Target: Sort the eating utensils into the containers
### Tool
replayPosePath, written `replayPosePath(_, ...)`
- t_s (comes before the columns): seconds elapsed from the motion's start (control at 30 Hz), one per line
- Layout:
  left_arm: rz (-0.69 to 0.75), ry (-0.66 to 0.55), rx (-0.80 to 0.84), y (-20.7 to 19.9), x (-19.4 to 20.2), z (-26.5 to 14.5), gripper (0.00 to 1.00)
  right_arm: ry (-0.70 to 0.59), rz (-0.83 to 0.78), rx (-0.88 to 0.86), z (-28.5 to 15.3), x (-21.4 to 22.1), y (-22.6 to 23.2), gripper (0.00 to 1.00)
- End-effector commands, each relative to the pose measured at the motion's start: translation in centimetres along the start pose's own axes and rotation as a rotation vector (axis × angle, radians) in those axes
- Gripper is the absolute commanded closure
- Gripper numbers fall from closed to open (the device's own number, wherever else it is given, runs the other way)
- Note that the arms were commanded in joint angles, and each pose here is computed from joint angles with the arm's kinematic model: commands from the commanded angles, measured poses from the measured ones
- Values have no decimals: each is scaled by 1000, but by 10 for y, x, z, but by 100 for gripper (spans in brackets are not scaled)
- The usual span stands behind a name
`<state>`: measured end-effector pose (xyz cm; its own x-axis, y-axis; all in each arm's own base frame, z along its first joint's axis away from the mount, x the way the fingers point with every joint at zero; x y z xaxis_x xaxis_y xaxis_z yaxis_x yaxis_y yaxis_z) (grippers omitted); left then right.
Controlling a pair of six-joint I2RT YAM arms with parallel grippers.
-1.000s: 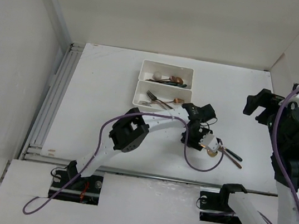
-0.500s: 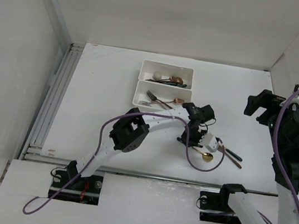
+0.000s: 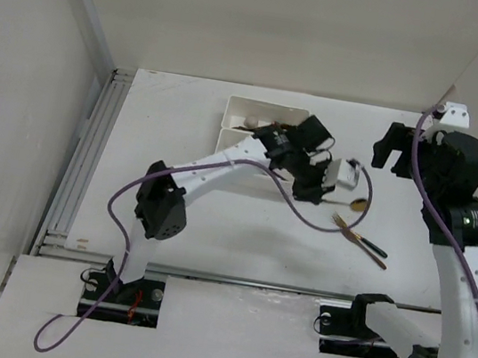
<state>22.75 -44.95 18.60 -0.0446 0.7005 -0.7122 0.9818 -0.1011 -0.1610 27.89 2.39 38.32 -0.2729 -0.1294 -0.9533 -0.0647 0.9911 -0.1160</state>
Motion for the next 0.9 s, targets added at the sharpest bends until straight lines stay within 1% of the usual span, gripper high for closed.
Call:
replayPosePath(0.0, -116, -266, -71, 13, -63, -72, 100, -93, 41, 51, 1, -29, -9, 0)
replayPosePath(0.03, -155, -301, -95, 23, -66, -81, 100, -118, 64, 52, 1, -35, -9, 0)
replayPosePath(0.07, -174, -365, -178, 44, -76, -97, 100, -144, 65, 39, 1, -41, -7, 0)
replayPosePath(0.1, -229, -403, -246, 71, -70, -117, 100, -159, 79, 24, 3, -43, -4, 0)
replayPosePath(0.13, -273, -436, -290, 87, -69, -129, 100, -189, 80, 12, 6, -49, -2, 0)
replayPosePath(0.17, -257, -495, -357, 105, -78, -147, 100, -188, 93, -2, 12, -48, 1, 0)
replayPosePath(0.2, -293, -497, -465, 138, -62, -160, 100, -194, 92, -11, 13, -48, 3, 0)
replayPosePath(0.23, -281, -504, -513, 152, -60, -167, 100, -182, 91, -12, 20, -44, 4, 0)
replayPosePath(0.27, -246, -498, -562, 165, -57, -174, 100, -152, 90, -4, 29, -36, 4, 0)
replayPosePath(0.3, -172, -444, -667, 192, -42, -177, 100, -140, 91, 21, 33, -33, 0, 0)
replayPosePath(0.33, -87, -384, -769, 214, -32, -179, 100, -95, 88, 32, 41, -23, -1, 0)
replayPosePath(0.37, -93, -383, -780, 218, -28, -184, 100, -75, 87, 45, 44, -19, -2, 0)
replayPosePath(0.43, 0, -279, -885, 250, 0, -186, 100, -47, 62, 75, 47, -12, -7, 0)
replayPosePath(0.5, 23, -250, -925, 266, 16, -188, 100, -8, 44, 81, 53, -4, -8, 0)
replayPosePath(0.57, 42, -211, -927, 284, 38, -188, 100, 14, 29, 92, 56, 1, -10, 0)
replayPosePath(0.73, 45, -110, -874, 292, 74, -162, 100, 136, -19, 139, 65, 32, -19, 0)
replayPosePath(0.77, 34, -101, -875, 293, 80, -165, 100, 138, -29, 149, 65, 32, -21, 0)
replayPosePath(0.8, 24, -89, -864, 294, 87, -158, 100, 159, -32, 147, 65, 39, -20, 0)
replayPosePath(0.87, 28, -79, -859, 294, 90, -156, 100, 173, -44, 155, 66, 44, -22, 0)
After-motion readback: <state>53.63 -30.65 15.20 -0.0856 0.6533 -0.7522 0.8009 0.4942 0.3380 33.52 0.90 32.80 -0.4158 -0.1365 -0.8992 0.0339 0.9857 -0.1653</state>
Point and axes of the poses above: each gripper's point midway between its finger pads, its own z axis out along the fingers, its own y axis along the line the jaws close on, x = y × z, the point moved 1 cm from there along -z, back along the fingers, and after that the axes turned 12 degrees about -z, right-handed, at the moved point
